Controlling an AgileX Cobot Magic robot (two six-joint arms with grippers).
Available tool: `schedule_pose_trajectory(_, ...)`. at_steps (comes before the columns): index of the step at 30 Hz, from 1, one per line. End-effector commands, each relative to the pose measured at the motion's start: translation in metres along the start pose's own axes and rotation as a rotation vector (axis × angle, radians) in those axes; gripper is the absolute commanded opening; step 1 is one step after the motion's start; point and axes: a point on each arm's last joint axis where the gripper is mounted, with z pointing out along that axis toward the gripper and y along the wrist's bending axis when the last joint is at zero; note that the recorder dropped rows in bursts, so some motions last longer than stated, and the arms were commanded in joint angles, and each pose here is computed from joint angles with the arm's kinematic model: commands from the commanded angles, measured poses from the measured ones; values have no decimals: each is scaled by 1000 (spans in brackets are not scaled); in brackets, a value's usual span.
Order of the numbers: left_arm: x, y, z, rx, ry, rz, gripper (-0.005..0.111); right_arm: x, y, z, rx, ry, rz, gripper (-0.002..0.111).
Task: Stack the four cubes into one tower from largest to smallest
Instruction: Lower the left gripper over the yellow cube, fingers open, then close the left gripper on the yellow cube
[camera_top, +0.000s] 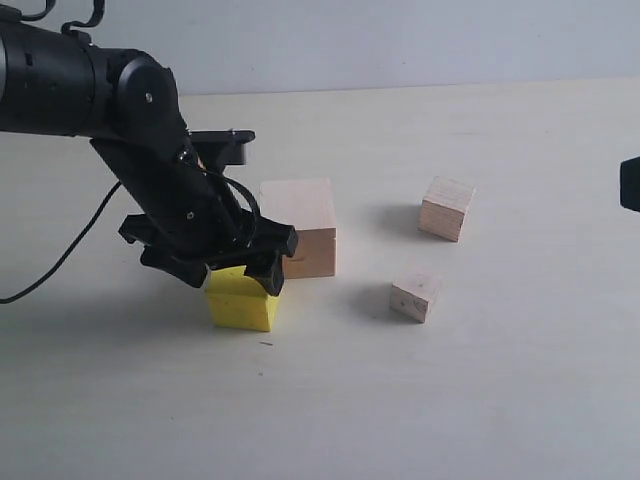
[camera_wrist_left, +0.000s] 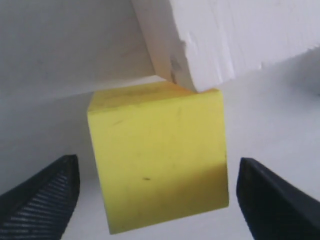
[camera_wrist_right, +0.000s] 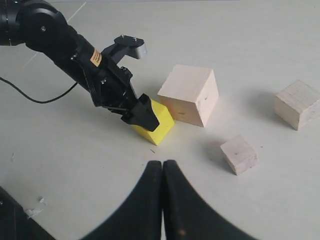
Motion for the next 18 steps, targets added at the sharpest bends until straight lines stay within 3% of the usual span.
schedule_pose_trajectory(1, -2, -2, 1, 7, -14, -6, 82, 3, 2, -4, -2, -13, -13, 0)
schedule_pose_trajectory(8, -1, -10, 3, 12, -29, 16, 82, 4, 3, -5, -8, -3, -15, 0)
schedule_pose_trajectory(18, 1, -6, 21, -6, 24, 5, 82, 5, 4, -5, -10, 3, -15, 0)
